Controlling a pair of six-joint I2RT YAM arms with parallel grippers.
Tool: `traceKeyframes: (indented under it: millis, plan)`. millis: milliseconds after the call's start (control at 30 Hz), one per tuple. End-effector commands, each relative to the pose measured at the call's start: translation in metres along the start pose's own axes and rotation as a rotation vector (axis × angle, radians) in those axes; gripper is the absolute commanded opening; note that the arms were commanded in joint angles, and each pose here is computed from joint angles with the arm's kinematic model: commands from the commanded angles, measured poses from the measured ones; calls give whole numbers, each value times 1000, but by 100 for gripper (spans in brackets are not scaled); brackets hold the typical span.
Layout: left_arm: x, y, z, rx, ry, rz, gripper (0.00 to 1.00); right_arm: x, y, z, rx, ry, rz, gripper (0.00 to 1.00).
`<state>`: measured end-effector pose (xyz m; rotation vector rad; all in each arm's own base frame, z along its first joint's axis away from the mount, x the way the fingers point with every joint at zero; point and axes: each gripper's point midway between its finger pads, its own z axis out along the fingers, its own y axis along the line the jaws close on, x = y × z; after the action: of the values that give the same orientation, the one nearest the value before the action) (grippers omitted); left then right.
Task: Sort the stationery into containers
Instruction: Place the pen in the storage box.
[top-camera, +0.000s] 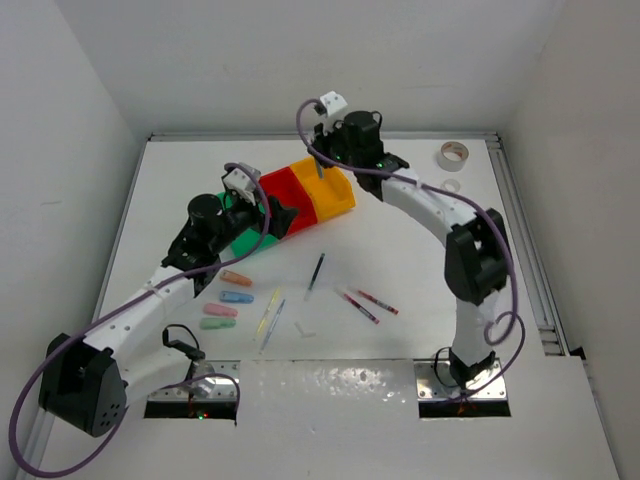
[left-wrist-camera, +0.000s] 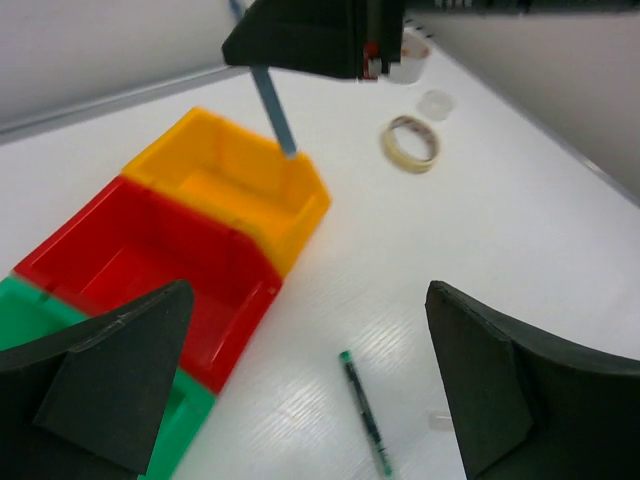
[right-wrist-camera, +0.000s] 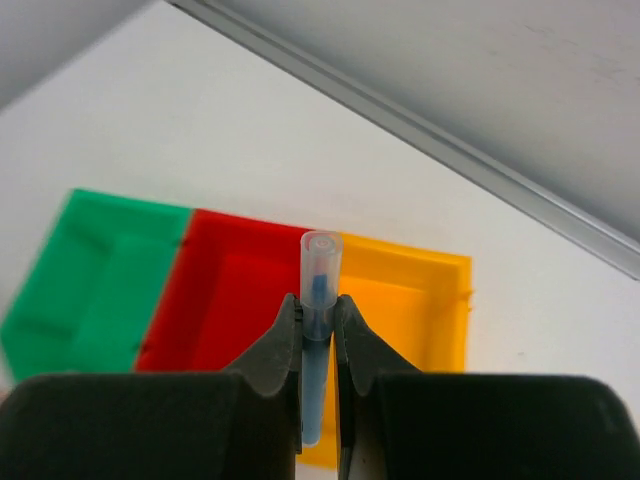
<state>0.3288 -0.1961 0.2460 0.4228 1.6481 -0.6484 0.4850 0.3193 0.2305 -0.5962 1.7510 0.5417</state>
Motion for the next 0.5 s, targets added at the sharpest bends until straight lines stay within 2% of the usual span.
traceKeyframes:
  millis: [0,33,100,133,200,467]
  plan:
    - [-7,27,-11,-162,9,31,100,42,-39,20,155,236,-121,0]
    - [-5,29,-12,-171,15,30,100,66,-46,33,165,287,-153,0]
    - [-3,33,-15,-190,21,33,100,58,-57,44,209,269,-192,0]
    - [-3,37,-16,-205,19,36,100,74,-62,53,219,289,-196,0]
    - [-1,40,-18,-218,20,36,100,76,-66,62,231,273,-221,0]
    - [-2,53,-21,-251,17,48,100,136,-67,77,239,354,-158,0]
